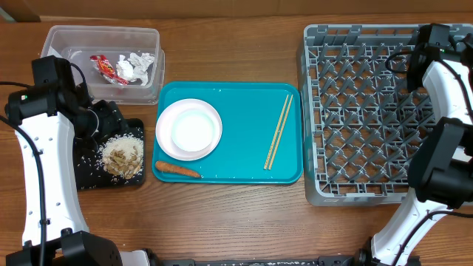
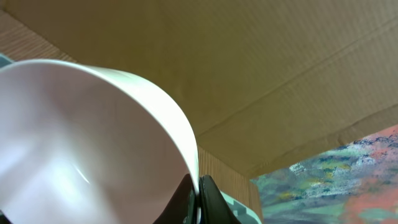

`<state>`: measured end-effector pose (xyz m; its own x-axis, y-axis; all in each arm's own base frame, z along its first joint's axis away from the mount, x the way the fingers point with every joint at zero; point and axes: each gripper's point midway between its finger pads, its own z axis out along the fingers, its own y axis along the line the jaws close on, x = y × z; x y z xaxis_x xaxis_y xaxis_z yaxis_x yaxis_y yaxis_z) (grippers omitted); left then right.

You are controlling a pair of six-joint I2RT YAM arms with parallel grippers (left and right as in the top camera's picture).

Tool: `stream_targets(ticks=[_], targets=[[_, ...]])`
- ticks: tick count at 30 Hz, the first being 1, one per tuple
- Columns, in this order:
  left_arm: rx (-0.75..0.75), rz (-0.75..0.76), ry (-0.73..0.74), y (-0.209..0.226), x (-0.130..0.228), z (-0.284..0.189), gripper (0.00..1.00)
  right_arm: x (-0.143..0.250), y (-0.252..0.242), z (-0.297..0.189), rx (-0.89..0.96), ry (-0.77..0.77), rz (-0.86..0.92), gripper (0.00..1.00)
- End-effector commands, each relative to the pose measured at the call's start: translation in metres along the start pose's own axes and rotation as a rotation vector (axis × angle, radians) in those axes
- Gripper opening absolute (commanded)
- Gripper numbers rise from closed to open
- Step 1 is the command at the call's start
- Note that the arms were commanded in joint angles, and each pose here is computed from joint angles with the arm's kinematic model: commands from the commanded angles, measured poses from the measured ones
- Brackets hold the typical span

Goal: Sort waste into correct bins and load items into the dishwasher
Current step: 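Lower the bowl into the rack slots and open the right gripper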

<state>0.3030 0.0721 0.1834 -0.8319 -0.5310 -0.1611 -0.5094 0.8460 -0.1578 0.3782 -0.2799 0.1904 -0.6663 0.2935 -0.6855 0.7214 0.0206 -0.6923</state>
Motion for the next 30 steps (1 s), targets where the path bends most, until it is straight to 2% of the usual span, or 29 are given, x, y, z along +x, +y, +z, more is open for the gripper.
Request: stream_targets(ticks=[1,15,16,17,19,21,26,30], targets=[[0.005,-0.007,-0.042,-0.002,-0.004,-0.011,0.75,0.01,0.002,-0.004,0.011,-0.009,0.014,0.04],[0.005,-0.007,-0.042,-0.002,-0.004,-0.011,0.75,0.015,0.019,-0.048,-0.034,-0.088,-0.058,0.05],[0.005,-0.007,-0.042,-0.002,-0.004,-0.011,0.75,0.016,0.02,-0.05,-0.038,-0.09,-0.072,0.15],[0.005,-0.007,-0.042,-0.002,-0.004,-0.011,0.75,0.017,0.02,-0.052,-0.039,-0.093,-0.081,0.32],[0.005,-0.007,-0.042,-0.002,-0.004,-0.011,0.75,0.018,0.023,-0.058,-0.07,-0.086,-0.088,0.45],[0.005,-0.007,-0.042,-0.002,-0.004,-0.011,0.75,0.021,0.028,-0.063,-0.137,-0.057,-0.079,0.48],[0.005,-0.007,-0.042,-0.002,-0.004,-0.011,0.75,0.017,0.029,-0.083,-0.326,0.009,-0.009,0.48],[0.005,-0.007,-0.042,-0.002,-0.004,-0.011,0.75,-0.001,0.003,-0.098,-0.44,0.02,0.09,0.54]])
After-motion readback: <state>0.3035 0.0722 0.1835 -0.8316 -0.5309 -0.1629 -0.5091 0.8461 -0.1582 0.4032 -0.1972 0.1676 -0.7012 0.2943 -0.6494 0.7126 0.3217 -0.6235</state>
